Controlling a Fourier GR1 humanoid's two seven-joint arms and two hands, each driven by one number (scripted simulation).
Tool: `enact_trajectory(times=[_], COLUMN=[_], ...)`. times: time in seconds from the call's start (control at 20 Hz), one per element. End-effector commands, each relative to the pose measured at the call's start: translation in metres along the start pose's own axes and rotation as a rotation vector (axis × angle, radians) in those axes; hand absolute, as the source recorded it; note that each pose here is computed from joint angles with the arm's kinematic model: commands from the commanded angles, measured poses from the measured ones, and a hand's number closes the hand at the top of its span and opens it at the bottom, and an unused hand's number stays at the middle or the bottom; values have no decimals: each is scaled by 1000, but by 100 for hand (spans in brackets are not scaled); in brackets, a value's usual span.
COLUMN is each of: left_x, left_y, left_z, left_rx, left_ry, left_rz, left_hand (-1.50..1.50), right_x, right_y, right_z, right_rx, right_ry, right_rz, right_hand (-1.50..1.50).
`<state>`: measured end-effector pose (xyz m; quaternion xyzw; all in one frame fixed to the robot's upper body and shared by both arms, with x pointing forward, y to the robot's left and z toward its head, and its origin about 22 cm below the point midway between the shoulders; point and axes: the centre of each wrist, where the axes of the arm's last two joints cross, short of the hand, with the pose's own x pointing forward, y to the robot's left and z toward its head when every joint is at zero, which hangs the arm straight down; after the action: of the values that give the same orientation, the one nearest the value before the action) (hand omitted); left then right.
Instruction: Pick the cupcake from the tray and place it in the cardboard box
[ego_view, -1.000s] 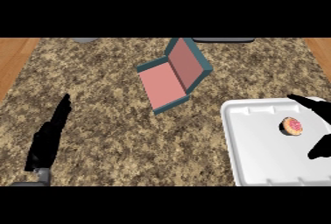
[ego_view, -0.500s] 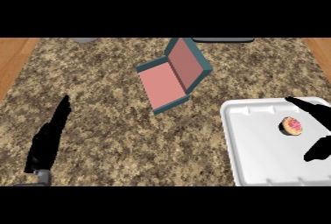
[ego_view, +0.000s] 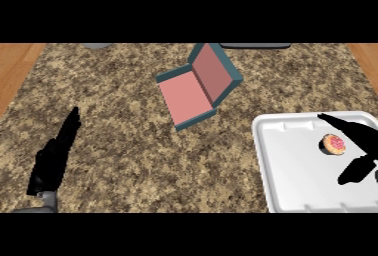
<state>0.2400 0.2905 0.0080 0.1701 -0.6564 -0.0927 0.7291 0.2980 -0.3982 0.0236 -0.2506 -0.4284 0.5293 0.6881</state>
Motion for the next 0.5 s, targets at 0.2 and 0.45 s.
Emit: enact_trajectory(times=[0.2, 0.45], left_x=[12, -4], left_y=[-10, -8], left_z=[-2, -5], left_rx=[-5, -1], left_ry=[17, -6], left_rz=[-7, 5], left_hand=[0, 0], right_x=[-1, -8], right_y=[0, 24], right_z=[-9, -20], right_rx=[42, -65], right_ry=[8, -32], right_rz=[-12, 55], right_hand=[-150, 150])
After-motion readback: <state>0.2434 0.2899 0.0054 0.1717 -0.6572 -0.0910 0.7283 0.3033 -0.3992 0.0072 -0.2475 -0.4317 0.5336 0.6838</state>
